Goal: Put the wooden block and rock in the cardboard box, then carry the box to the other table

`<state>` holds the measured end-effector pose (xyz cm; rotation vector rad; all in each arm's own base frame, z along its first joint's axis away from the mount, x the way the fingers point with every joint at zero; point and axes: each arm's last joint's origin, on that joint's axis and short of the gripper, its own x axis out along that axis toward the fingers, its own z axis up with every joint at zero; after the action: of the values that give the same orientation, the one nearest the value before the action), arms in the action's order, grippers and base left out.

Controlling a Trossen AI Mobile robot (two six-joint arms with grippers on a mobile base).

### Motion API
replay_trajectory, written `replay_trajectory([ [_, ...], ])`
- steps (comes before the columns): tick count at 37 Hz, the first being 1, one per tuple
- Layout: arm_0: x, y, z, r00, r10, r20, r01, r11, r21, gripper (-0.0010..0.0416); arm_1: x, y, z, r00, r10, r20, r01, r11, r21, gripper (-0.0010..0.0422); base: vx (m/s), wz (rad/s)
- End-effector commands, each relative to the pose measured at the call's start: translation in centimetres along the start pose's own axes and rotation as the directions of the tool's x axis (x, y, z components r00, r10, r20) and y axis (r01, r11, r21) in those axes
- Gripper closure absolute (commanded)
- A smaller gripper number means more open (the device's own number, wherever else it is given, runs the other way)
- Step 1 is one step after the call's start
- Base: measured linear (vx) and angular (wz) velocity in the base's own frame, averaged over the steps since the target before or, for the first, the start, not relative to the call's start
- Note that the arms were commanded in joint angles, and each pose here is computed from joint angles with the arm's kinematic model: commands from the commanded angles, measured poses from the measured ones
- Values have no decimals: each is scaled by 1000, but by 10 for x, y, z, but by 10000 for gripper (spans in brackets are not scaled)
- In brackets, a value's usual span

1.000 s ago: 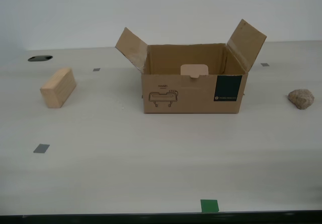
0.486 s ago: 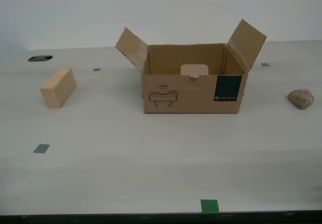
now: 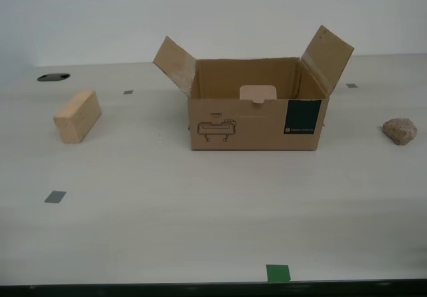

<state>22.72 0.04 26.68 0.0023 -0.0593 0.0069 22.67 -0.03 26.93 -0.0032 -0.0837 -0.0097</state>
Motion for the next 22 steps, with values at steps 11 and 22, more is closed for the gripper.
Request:
replay_trajectory([
  [11,0,0,1,1000,1,4,-1,1000,0,405,0,0,1,1000,-1,6,1,1000,1,412,0,0],
  [22,0,0,1,1000,1,5,-1,1000,0,405,0,0,1,1000,-1,6,1,1000,1,412,0,0],
])
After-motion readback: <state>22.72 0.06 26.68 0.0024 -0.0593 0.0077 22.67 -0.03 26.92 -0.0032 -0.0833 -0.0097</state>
